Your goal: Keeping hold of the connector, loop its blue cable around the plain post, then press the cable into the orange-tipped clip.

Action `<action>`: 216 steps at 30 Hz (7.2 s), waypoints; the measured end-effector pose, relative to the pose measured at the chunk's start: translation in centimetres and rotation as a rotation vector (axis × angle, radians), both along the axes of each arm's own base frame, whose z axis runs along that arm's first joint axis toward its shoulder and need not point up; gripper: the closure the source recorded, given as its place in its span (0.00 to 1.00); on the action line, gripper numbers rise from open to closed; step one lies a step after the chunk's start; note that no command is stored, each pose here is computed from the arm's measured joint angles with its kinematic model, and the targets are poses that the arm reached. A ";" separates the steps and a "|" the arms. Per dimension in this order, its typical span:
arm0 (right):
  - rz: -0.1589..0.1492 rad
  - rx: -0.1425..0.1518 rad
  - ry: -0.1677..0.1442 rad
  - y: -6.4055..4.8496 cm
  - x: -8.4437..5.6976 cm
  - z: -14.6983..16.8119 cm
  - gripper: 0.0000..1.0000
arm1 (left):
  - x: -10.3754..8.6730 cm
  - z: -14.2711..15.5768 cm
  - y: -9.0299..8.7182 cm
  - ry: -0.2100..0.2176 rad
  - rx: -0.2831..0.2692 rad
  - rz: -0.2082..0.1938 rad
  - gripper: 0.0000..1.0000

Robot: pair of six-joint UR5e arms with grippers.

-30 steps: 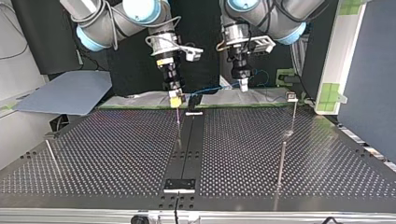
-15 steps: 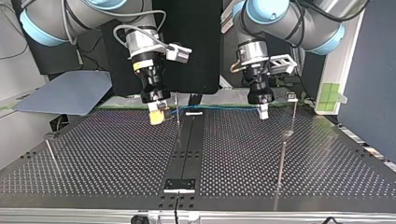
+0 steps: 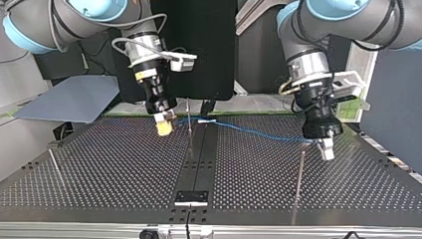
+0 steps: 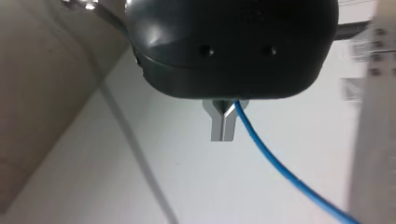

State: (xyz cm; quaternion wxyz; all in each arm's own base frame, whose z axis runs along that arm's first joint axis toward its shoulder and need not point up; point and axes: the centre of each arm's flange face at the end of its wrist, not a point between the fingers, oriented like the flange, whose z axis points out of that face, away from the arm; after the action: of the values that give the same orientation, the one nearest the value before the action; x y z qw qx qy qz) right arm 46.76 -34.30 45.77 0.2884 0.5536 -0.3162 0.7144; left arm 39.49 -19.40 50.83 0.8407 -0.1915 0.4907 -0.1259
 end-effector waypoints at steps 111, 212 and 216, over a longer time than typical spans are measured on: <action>0.042 0.230 0.242 -4.5 7.1 -28.4 1.00 | 17.0 -18.2 8.6 0.461 -0.057 -0.308 0.00; -0.240 0.628 0.311 -6.6 -5.0 -69.6 1.00 | 16.6 -20.6 7.4 0.549 -0.017 -0.236 0.00; -0.254 0.620 0.315 -6.8 -5.3 -69.7 1.00 | 16.6 -20.7 7.4 0.555 -0.018 -0.236 0.00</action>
State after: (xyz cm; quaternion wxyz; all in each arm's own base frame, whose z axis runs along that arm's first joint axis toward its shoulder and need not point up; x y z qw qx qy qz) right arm 41.50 -41.13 -23.89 0.2387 0.6740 -0.5356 0.4493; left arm 56.06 -11.99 30.15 0.6523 -0.1674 0.7195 -0.1699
